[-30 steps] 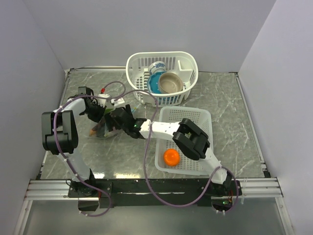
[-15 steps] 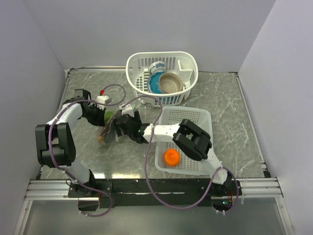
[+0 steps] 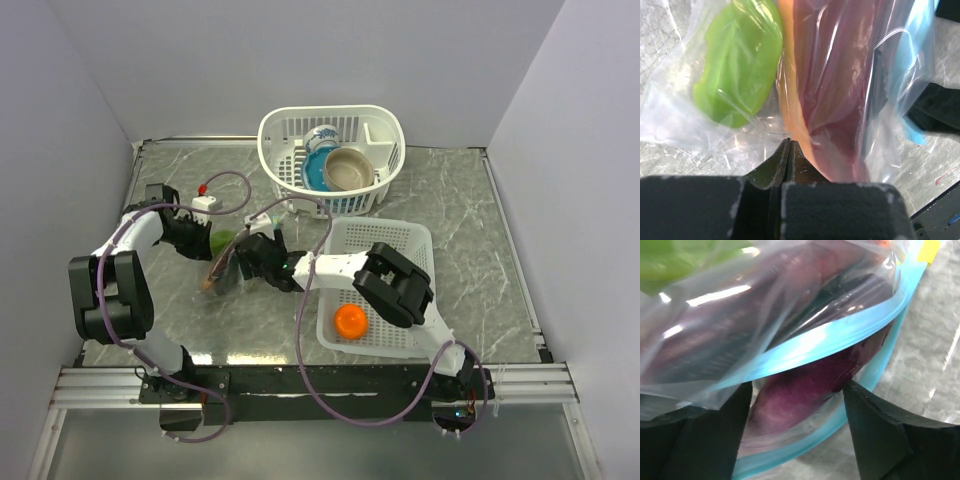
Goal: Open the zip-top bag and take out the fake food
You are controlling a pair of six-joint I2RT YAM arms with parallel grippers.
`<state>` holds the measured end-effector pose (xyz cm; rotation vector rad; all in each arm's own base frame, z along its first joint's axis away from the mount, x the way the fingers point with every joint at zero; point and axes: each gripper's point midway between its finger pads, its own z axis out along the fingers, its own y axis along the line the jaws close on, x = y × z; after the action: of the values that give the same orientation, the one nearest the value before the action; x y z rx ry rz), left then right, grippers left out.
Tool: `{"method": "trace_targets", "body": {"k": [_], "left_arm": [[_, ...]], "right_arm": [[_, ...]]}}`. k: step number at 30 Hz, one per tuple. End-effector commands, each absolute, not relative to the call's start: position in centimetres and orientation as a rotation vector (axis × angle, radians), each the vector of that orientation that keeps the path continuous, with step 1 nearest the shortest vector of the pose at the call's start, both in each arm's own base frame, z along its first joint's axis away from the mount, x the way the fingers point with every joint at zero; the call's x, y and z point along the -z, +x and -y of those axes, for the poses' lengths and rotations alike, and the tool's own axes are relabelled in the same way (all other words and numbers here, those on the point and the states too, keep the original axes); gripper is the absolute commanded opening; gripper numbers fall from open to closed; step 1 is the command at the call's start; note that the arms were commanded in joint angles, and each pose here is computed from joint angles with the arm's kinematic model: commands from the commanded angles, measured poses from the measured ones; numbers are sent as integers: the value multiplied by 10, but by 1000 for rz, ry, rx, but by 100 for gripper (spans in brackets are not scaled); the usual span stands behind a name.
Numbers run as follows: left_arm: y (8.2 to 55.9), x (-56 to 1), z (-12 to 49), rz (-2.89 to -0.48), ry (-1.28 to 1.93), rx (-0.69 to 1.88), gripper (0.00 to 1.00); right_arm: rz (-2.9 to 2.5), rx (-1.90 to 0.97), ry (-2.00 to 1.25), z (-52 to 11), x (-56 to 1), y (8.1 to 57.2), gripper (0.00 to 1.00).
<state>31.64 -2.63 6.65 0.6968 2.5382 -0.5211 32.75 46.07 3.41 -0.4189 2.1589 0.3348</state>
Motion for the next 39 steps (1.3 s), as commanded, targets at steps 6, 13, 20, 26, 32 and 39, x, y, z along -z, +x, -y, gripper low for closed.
{"method": "trace_targets", "body": {"k": [6,13,20,26,32,39], "left_arm": [[332,-57,17,-2530,693,454,1],[342,-35,1,-2564,666,344,1],[351,-34,-15,-2574,613,309,1],[358,-52,-21,-2541,606,273,1],[368,-90,-12,-2469,578,316,1],[368,-109,-12,-2436,584,298,1]], "right_arm": [[-2131,-302,-397,-432,-76,322,45],[-2082,-382,-338,-401,-127,301,28],[-2103,-490,-271,-378,-130,276,19],[-2086,-364,-157,-333,-143,284,13],[-2038,-375,-109,-325,-162,298,8],[-1864,-286,113,-265,-225,318,9]]}}
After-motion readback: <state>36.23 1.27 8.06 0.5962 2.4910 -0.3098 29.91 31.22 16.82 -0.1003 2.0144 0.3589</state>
